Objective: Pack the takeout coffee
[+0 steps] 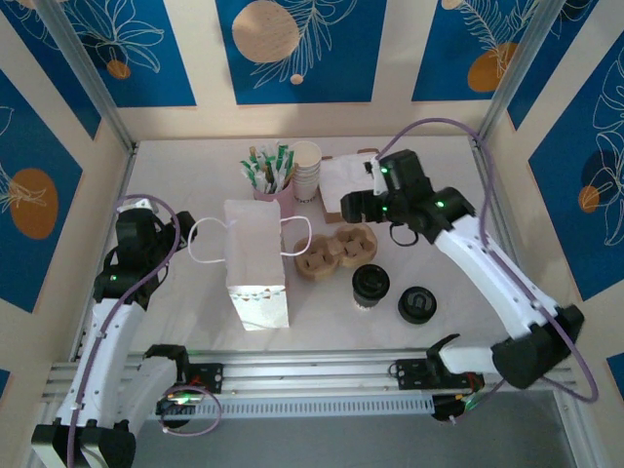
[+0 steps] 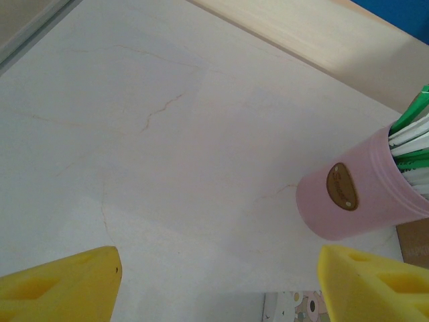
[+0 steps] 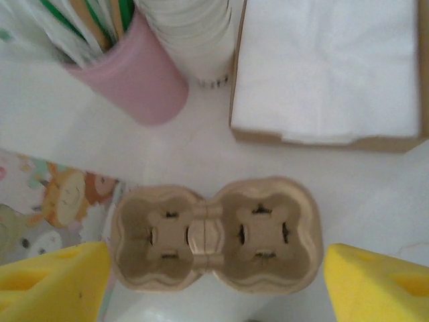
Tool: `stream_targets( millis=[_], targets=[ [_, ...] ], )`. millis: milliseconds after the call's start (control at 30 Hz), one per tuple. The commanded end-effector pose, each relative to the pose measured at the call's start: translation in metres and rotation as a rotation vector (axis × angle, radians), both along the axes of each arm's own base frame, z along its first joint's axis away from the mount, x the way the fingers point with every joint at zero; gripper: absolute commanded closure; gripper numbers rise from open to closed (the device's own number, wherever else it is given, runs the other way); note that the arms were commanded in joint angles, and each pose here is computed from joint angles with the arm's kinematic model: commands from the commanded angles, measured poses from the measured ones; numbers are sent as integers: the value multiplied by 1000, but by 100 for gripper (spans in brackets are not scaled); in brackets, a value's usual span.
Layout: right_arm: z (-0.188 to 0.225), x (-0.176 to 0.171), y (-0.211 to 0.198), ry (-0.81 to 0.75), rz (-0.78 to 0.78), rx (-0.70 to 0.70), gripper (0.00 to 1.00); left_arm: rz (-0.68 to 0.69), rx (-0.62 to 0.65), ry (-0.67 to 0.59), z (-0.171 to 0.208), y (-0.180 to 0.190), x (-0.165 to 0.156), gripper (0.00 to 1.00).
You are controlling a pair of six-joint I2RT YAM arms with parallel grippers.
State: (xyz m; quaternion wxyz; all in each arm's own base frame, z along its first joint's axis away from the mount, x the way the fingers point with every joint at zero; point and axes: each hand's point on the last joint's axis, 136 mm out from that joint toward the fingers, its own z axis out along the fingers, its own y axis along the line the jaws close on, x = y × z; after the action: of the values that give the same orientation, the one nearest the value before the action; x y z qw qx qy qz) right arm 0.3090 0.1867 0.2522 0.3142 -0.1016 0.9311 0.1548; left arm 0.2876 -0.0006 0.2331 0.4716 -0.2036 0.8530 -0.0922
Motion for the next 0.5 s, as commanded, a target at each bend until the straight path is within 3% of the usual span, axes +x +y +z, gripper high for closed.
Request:
stream_targets(
  millis=[0, 233, 467],
  targets=[
    [-29, -12, 16, 153, 8, -10, 21, 0, 8, 1, 0, 2, 0, 23],
    [-82, -9, 33, 285, 78, -120, 30, 2, 14, 8, -2, 2, 0, 23],
    [-117, 0, 49, 358, 134, -148, 30, -7, 11, 7, -2, 1, 0, 23]
  ],
)
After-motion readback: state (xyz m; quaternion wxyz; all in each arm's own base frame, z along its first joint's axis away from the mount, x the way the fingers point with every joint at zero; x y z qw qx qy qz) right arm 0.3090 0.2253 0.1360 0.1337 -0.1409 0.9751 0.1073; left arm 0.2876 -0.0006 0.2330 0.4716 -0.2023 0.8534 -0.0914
